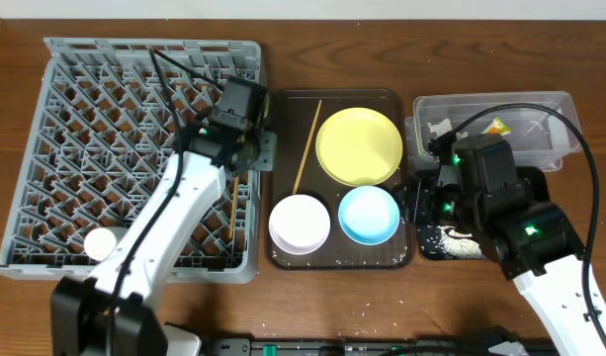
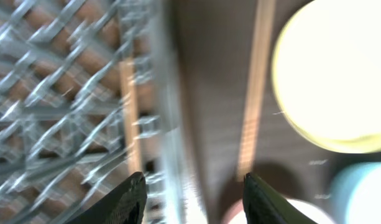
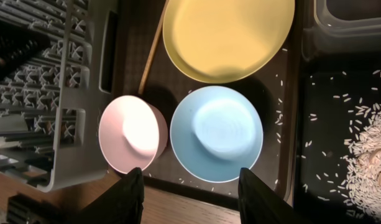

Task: Sort waste into correct bins and load items into the dishwasher
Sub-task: 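Place the chopsticks upright into the dish rack with the left gripper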

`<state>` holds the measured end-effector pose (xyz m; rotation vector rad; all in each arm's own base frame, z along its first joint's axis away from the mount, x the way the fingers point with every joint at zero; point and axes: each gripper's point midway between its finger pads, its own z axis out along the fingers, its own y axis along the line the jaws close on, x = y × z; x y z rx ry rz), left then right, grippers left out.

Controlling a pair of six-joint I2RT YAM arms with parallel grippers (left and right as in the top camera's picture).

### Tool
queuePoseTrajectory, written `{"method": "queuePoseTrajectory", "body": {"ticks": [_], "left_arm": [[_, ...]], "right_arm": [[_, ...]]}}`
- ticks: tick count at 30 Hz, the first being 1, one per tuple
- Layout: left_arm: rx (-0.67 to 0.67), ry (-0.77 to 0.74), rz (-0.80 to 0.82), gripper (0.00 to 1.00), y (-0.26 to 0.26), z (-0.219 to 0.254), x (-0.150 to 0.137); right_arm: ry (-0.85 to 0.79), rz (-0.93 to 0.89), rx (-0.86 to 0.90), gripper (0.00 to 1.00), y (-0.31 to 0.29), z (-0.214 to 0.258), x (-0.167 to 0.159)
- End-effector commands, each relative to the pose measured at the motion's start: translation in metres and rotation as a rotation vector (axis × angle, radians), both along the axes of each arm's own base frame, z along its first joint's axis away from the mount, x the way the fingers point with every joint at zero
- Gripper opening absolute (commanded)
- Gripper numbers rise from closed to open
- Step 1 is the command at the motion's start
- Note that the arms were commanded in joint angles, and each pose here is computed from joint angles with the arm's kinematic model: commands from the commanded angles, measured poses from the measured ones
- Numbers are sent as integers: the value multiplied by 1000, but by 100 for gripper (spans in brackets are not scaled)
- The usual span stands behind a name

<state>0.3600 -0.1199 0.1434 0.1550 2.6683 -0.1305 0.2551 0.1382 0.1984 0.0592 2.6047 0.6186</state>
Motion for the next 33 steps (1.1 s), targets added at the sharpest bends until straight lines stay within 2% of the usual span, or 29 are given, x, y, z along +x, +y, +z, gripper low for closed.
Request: {"method": "queuePoseTrajectory", "body": {"ticks": [1,4,9,17,23,30,33], "left_arm": [[-214,-68,-145,51,-46,40,-1],[-152,-68,-216,51,-56,26,-1],[-1,-16,-256,51,-62,-24,11],[31,69,-268,49,-70,-89,25],[36,103,-270,45,-73,-122,31],[50,150,-270,32,-73,-153,29],[50,151,-269,20,-73,-154,30]], "right_arm": [[-1,-1,-7,47,-3,-2,1],[-1,0,-7,49,-3,-2,1],[-2,-1,-7,49,-3,-2,1],[-9,-1,-4,49,-2,-1,3],[-21,-1,0,50,-2,1,5],[-23,-1,0,50,-1,1,5],[-22,-1,1,50,-1,1,5]]}}
